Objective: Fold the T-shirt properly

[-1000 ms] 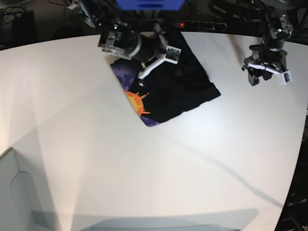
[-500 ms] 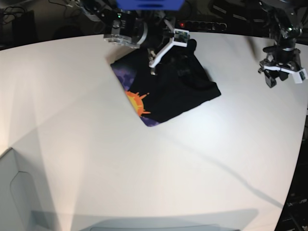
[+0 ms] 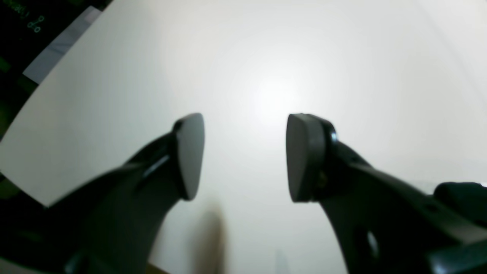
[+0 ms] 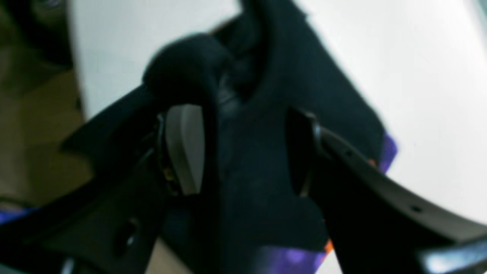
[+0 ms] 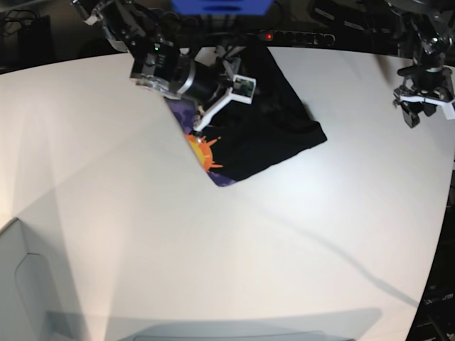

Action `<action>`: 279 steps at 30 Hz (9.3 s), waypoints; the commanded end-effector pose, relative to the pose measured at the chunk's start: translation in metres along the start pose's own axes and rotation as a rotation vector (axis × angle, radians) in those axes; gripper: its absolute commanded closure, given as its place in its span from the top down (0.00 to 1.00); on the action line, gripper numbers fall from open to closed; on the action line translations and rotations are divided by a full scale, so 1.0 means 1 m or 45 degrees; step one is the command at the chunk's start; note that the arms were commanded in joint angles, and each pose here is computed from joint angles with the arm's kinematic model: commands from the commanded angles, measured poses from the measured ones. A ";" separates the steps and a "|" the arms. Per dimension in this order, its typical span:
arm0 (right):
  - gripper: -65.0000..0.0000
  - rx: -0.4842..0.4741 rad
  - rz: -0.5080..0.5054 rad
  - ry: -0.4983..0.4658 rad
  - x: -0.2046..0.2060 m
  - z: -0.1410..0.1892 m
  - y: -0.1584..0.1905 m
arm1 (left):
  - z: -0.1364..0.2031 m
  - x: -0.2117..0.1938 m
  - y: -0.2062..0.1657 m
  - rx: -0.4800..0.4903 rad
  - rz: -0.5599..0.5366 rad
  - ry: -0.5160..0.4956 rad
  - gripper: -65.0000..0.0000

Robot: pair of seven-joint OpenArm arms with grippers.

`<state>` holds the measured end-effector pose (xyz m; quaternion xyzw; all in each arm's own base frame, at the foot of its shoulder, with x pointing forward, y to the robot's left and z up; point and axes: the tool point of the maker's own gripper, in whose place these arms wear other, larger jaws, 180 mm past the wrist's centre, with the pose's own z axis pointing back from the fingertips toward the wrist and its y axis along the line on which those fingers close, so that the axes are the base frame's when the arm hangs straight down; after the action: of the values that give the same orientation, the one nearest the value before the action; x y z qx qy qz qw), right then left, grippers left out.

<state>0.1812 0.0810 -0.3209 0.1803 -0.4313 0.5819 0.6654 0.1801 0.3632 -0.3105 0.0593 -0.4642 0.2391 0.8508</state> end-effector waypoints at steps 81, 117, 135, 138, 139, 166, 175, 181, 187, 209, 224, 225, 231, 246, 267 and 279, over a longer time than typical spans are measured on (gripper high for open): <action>0.55 -0.238 -0.104 0.024 -0.019 0.017 -0.067 | 0.027 -0.202 -0.189 -0.580 0.461 0.782 0.36; 0.55 -1.257 -0.692 0.344 -0.174 0.216 -0.191 | -0.047 -0.137 -0.472 -1.129 -1.477 0.201 0.00; 0.55 -1.439 -0.991 0.468 -0.224 0.257 -0.136 | 0.016 -0.152 -0.573 -1.320 -1.964 -0.497 0.52; 0.55 -1.436 -0.998 0.471 -0.224 0.255 -0.134 | 0.023 -0.125 -0.583 -1.301 -1.902 -0.586 0.65; 0.55 -1.434 -1.001 0.475 -0.225 0.255 -0.134 | 0.026 -0.113 -0.586 -1.289 -1.862 -0.612 0.66; 0.55 -1.081 -1.167 0.446 -0.241 0.163 -0.093 | -0.092 0.047 -0.191 -0.143 -0.979 -0.370 0.66; 0.55 -1.122 -1.131 0.453 -0.235 0.178 -0.093 | -0.079 0.035 -0.134 -0.085 -0.759 -0.286 0.66; 0.55 -1.254 -1.069 0.217 -0.192 0.207 -0.123 | -0.062 0.037 -0.125 -0.111 -0.571 -0.182 0.66; 0.32 -1.079 -1.084 0.107 -0.167 0.168 -0.109 | -0.044 0.021 -0.126 -0.176 -0.463 -0.050 0.66; 0.00 -0.477 -1.281 0.133 -0.154 0.046 -0.001 | -0.014 -0.029 -0.063 -0.010 -0.368 0.119 0.65; 0.00 -0.755 -1.033 -0.037 -0.115 0.104 -0.068 | 0.009 -0.048 -0.052 0.005 -0.432 0.188 0.55; 0.00 -0.786 -1.037 -0.020 -0.121 0.111 -0.069 | 0.012 -0.052 -0.049 0.010 -0.437 0.204 0.48; 0.00 -0.960 -1.110 0.147 -0.168 0.159 -0.061 | 0.036 -0.069 -0.011 0.101 -0.321 0.279 0.12; 0.00 -0.915 -1.307 0.605 -0.225 0.235 0.058 | 0.133 -0.146 0.053 0.193 -0.232 0.687 0.00; 0.00 -0.567 -1.860 0.741 -0.332 0.161 0.215 | 0.088 -0.376 0.076 0.044 -0.551 1.043 0.00; 0.00 -0.738 -1.785 0.809 -0.369 0.113 0.263 | 0.025 -0.425 0.023 -0.130 -0.699 1.109 0.00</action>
<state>-0.0794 -0.1577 -0.6176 0.0596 -0.1445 -0.0799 0.9845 -0.0305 0.2258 -0.6475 0.0329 -0.0569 -0.0112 0.9978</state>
